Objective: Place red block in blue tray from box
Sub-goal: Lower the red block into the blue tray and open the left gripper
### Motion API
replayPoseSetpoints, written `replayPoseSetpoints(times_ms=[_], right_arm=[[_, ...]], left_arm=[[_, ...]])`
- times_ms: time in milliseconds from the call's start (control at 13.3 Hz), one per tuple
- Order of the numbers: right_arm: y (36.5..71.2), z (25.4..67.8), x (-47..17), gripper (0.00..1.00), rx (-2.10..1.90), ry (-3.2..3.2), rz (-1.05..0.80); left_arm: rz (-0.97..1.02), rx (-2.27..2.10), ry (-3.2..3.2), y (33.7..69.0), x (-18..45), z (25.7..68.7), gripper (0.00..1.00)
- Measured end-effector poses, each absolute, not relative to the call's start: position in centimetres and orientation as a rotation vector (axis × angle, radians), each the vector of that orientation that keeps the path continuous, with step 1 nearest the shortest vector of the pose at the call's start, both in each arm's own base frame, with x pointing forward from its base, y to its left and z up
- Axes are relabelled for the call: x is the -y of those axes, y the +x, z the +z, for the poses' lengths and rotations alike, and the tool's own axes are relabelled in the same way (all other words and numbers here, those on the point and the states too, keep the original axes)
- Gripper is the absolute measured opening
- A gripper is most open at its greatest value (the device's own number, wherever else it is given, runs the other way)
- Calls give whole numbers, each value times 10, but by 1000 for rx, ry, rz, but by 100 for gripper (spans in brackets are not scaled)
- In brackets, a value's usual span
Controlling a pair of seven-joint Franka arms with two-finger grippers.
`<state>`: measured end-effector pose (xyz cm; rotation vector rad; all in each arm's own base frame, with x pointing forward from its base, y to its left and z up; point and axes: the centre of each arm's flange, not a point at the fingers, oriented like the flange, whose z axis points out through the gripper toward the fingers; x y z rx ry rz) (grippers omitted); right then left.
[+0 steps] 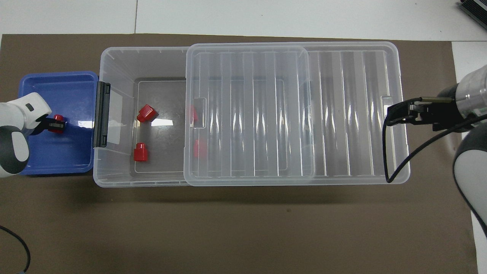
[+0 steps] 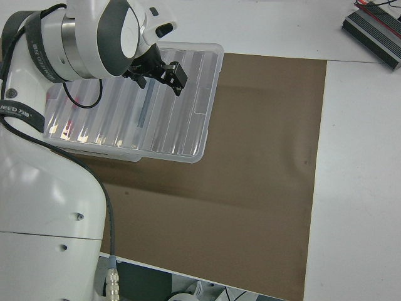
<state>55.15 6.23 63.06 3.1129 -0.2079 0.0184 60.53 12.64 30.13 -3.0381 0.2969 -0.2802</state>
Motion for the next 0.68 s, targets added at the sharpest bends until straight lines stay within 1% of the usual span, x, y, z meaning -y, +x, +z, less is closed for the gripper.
replayPoseSetpoints(times_ms=[451,527,677], right_arm=[[551,631,-62,100,208,3113,18],[551,631,-62,100,208,3113,18],[551,631,-62,100,208,3113,18]], left_arm=[[-308,-258,-3057,606,-121,300,34],[-306,-258,-3058,605,-121,299,38],[-300,-255,-3059,604,-122,297,61]])
